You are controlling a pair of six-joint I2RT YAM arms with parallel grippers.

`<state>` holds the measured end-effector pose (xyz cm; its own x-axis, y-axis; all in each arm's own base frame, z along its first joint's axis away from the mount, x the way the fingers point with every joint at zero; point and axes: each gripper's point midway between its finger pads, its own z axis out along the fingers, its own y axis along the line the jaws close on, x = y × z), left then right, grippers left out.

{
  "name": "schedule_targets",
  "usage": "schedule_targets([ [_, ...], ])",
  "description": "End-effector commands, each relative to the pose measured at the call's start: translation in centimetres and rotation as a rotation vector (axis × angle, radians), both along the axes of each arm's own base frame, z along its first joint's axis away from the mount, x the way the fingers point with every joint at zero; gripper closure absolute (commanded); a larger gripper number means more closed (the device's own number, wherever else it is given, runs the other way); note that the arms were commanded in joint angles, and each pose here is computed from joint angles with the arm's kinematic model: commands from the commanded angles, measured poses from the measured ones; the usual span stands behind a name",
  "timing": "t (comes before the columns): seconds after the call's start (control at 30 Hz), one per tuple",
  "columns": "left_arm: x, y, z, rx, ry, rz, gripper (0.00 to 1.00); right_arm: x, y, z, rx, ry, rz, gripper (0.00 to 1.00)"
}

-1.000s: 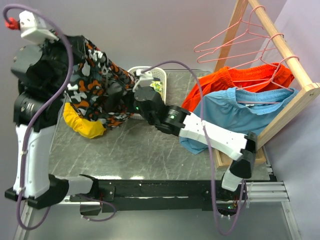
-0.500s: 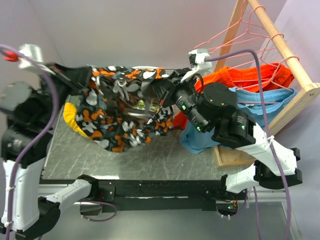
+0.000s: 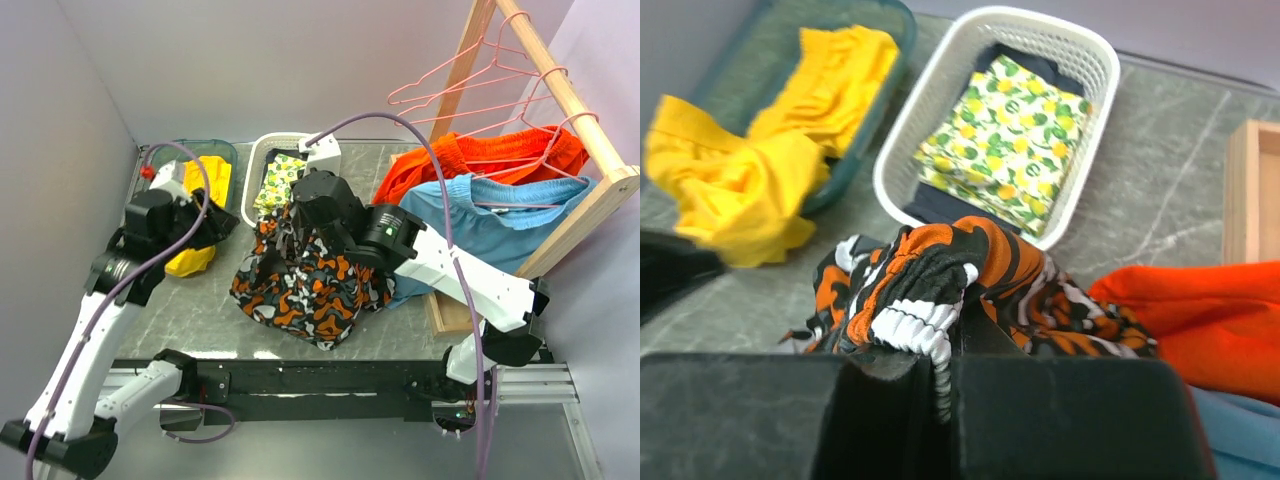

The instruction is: Place the shorts on the hanger

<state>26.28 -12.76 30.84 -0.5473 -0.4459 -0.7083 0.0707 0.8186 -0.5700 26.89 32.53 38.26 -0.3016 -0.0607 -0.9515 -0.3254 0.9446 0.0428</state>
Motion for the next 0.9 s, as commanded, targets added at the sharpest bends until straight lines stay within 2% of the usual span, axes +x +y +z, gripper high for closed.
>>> schedule_targets([
  [0.0,-2.1,2.4,0.1,-0.005,-0.008,0.109,0.48,0.5,-0.5,1.5,0.106,-0.004,-0.02,1.0],
  [0.07,-2.7,3.0,-0.7,-0.014,0.001,0.147,0.46,1.0,-0.6,1.0,0.098,0.003,-0.029,1.0],
  [0.23,-4.9,2.5,-2.9,-0.048,0.04,0.114,0.46,2.2,-0.3,0.1,0.077,0.019,-0.048,1.0],
  [0.77,-6.8,-1.4,-8.4,-0.02,0.148,-0.006,0.43,3.5,0.5,-1.1,0.068,0.05,-0.049,1.0],
  [0.87,-6.7,-1.4,-9.7,0.006,0.18,0.024,0.43,3.6,0.5,-0.9,0.071,0.051,-0.049,1.0],
])
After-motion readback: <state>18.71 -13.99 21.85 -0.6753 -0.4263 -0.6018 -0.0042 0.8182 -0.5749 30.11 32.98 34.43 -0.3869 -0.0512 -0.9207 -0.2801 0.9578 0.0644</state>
